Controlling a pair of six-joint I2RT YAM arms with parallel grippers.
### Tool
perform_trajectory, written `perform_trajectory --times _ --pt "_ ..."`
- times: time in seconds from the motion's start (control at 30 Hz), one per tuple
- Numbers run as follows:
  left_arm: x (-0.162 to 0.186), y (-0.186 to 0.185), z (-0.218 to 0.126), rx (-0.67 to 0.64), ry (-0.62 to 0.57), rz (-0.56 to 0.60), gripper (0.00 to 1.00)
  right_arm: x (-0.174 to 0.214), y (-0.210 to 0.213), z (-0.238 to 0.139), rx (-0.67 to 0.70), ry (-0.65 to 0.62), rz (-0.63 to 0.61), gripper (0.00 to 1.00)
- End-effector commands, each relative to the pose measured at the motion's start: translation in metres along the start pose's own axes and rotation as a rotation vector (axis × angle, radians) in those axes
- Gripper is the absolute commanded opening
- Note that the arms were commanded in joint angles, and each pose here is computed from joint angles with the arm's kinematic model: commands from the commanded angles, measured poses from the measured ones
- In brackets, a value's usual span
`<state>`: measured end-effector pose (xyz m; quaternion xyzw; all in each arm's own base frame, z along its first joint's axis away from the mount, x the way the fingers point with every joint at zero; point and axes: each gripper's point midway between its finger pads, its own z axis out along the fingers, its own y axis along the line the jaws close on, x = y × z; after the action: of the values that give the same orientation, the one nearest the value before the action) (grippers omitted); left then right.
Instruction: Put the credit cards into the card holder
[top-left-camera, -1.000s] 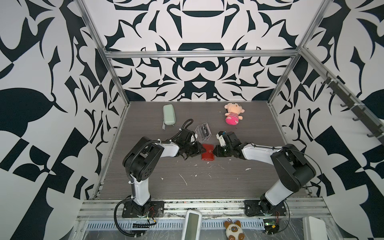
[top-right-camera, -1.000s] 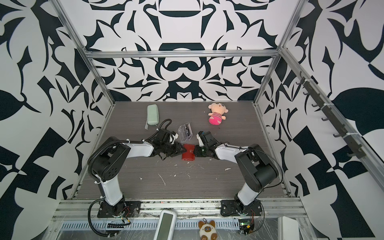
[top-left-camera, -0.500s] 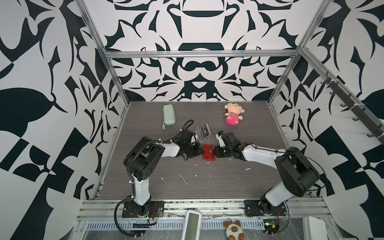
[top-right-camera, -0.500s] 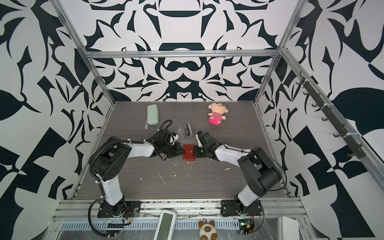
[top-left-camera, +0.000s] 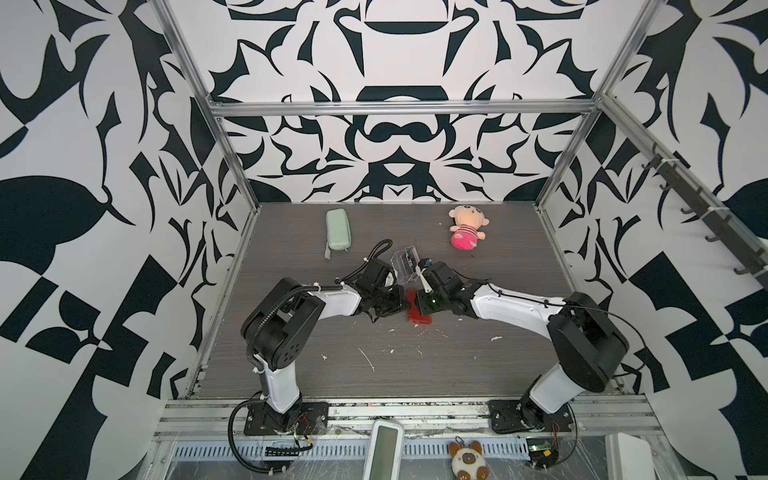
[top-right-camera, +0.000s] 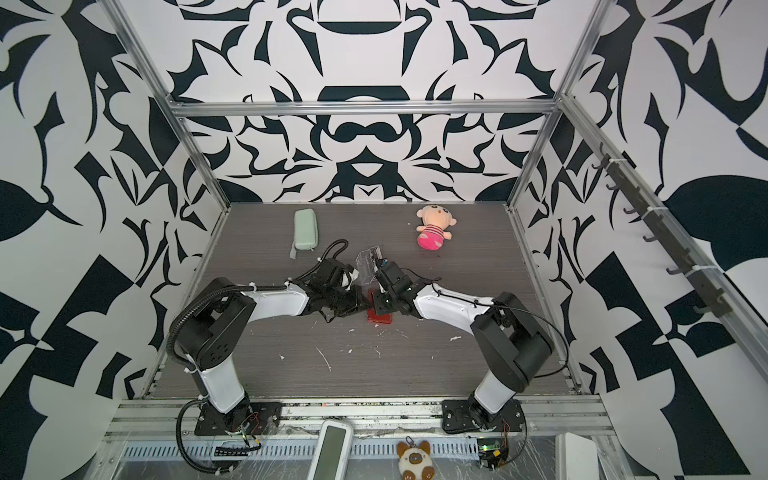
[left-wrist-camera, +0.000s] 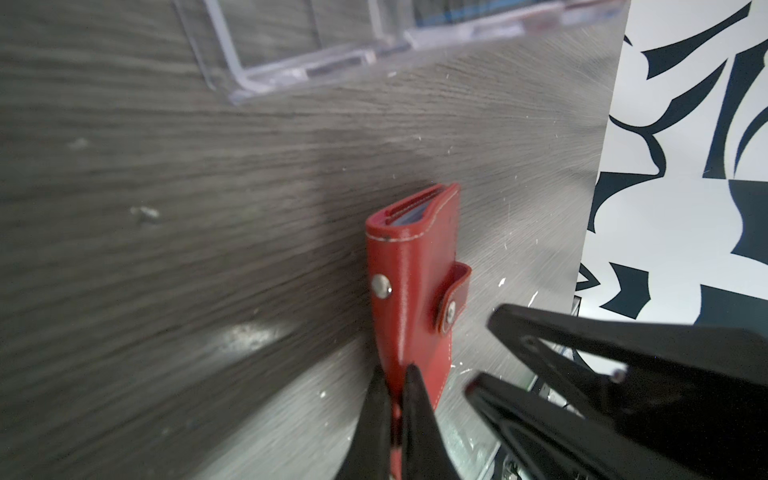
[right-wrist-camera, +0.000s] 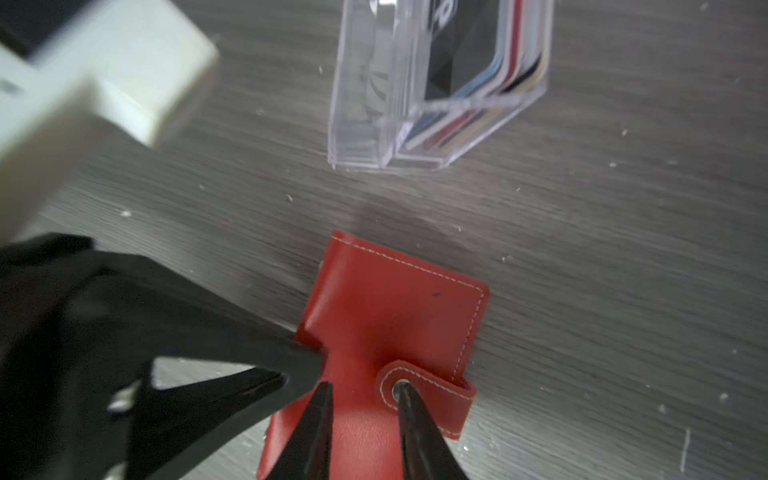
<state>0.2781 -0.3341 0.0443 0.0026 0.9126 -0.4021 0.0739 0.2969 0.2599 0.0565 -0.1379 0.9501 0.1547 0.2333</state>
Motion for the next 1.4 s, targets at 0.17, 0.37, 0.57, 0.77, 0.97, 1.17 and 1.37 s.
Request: perform_trajectory --times 0.17,0.37,0.57,0.77,0.97,1.17,1.37 --pt "-0.004 -0.013 -0.01 0.009 -0.028 0.003 0.03 -0.003 -0.005 0.001 0.105 0.023 -0.054 0.32" --pt "-0.004 -0.013 -0.011 0.003 -0.034 0.003 0.03 0.003 -0.013 0.007 0.177 0.058 -0.072 0.32" --pt "-0.004 -0.012 -0.013 -0.007 -0.04 0.001 0.03 0.006 -0.024 0.011 0.262 0.076 -0.087 0.21" --pt "-0.005 -0.003 -0.018 -0.06 -0.061 0.002 0.03 0.0 -0.028 0.001 0.302 0.051 -0.088 0.04" --pt "-0.006 0.008 -0.022 -0.118 -0.082 -0.006 0.03 -0.008 -0.03 -0.014 0.307 -0.013 -0.06 0.0" --pt "-0.001 0.018 -0.023 -0.147 -0.081 -0.015 0.03 -0.011 -0.036 -0.027 0.329 -0.057 -0.032 0.0" --pt "0.004 0.022 -0.026 -0.159 -0.08 -0.009 0.16 -0.016 -0.029 -0.036 0.287 -0.085 -0.014 0.0"
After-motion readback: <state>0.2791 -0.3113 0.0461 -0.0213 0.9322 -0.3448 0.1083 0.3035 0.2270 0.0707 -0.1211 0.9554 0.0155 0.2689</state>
